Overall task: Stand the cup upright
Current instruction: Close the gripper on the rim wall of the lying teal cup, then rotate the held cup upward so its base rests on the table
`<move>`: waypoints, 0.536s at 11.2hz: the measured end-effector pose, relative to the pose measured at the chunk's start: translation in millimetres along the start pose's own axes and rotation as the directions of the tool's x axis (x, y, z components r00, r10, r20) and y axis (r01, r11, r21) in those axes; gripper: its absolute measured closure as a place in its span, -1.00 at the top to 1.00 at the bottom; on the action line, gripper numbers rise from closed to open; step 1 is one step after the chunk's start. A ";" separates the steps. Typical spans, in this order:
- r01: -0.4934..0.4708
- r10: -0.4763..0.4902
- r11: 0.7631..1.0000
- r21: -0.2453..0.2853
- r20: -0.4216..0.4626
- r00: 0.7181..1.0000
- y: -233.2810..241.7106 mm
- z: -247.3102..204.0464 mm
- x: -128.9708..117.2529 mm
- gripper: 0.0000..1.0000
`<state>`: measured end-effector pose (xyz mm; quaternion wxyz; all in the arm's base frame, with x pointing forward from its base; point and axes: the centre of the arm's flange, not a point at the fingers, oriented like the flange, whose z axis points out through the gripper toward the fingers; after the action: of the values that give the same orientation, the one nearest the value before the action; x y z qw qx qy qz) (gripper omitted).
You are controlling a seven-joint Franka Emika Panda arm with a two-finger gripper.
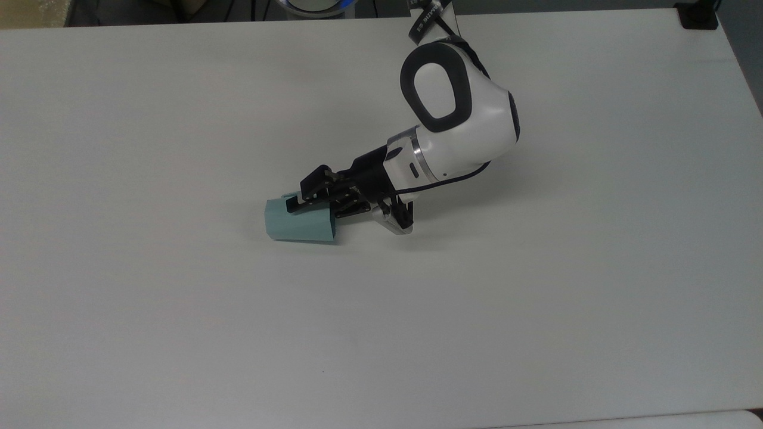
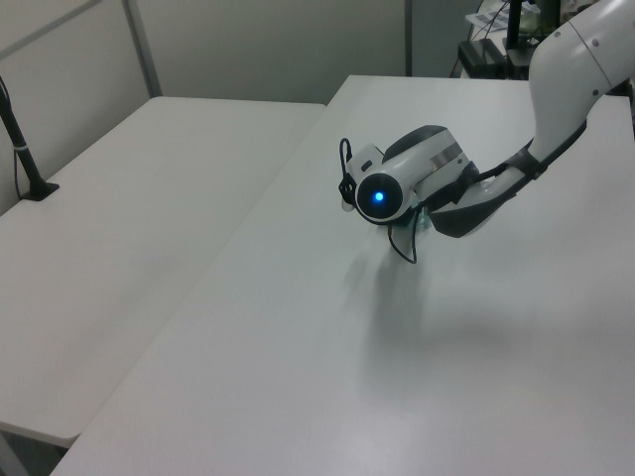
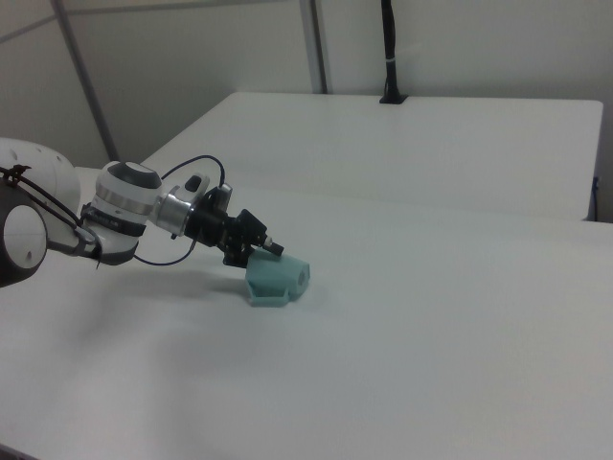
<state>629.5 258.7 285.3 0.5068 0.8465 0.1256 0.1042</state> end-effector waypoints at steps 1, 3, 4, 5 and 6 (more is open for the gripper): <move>0.000 0.000 1.000 0.000 0.000 1.000 0.0 0.1 0.0 -0.38; -0.001 0.001 1.000 -0.014 -0.002 1.000 4.0 1.2 0.5 -0.79; 0.001 -0.001 1.000 -0.014 -0.002 1.000 3.4 1.5 0.0 -0.79; 0.002 -0.002 1.000 -0.015 -0.002 1.000 2.9 1.3 -0.2 -0.79; 0.002 -0.002 1.000 -0.015 -0.002 1.000 3.0 1.3 -0.2 -0.79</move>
<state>630.0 256.1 287.4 0.5130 0.8425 0.1259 0.1054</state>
